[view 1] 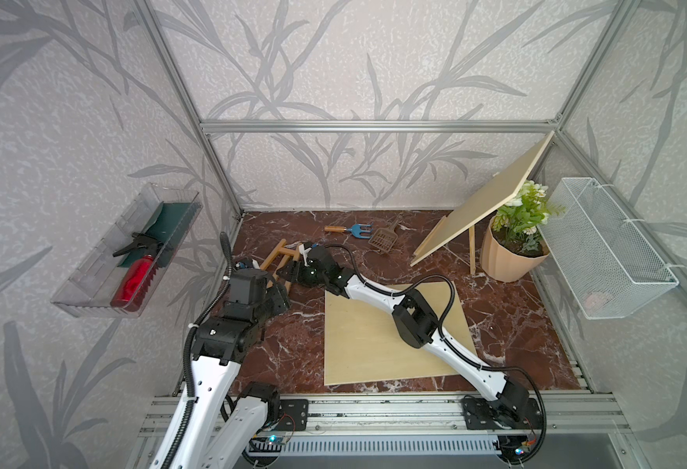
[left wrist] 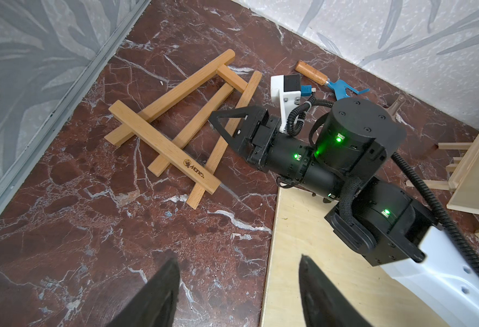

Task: Disassemble the easel
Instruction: Place the easel at the center of the board.

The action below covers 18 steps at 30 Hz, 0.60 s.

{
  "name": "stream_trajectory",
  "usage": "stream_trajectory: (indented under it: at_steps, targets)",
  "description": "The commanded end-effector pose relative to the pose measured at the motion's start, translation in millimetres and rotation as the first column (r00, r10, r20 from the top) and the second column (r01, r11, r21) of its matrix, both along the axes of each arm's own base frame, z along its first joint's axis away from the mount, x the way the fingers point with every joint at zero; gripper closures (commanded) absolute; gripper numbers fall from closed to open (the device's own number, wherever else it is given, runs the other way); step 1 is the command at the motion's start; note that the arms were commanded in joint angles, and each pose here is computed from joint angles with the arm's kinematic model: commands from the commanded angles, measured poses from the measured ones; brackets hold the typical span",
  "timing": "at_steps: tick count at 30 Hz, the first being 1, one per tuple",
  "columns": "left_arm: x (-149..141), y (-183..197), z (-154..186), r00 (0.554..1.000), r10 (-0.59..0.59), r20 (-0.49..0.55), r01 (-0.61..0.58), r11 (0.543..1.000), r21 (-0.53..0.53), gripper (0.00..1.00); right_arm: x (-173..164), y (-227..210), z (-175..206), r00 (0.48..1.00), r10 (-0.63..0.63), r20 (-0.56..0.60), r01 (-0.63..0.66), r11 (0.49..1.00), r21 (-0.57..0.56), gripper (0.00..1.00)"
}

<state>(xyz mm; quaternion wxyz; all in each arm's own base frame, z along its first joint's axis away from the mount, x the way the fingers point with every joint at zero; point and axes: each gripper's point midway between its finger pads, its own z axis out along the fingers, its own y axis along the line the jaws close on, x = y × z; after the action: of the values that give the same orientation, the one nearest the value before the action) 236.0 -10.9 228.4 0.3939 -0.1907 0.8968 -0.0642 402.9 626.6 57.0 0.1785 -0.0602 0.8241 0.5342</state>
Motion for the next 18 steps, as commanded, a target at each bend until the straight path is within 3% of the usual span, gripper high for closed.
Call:
stream_trajectory:
  at_steps: [1, 10, 18]
  targets:
    - [-2.6, 2.4, -2.2, 1.000, 0.011, -0.001, -0.011, 1.000, 0.002, 0.33, -11.7, -21.9, 8.8, 0.998, 0.027, 0.055, -0.017, 0.984, -0.177, 0.18]
    - [-4.1, 1.2, -0.7, 1.000, 0.004, 0.009, -0.004, 1.000, -0.003, 0.29, -13.7, -90.1, 61.9, 0.962, -0.023, 0.272, 0.120, 0.930, -0.347, 0.14]
    - [-6.1, 0.0, 2.4, 1.000, -0.004, 0.027, 0.004, 1.000, -0.005, 0.27, -52.6, -148.3, 110.0, 0.898, 0.002, 0.440, 0.189, 0.901, -0.391, 0.14]
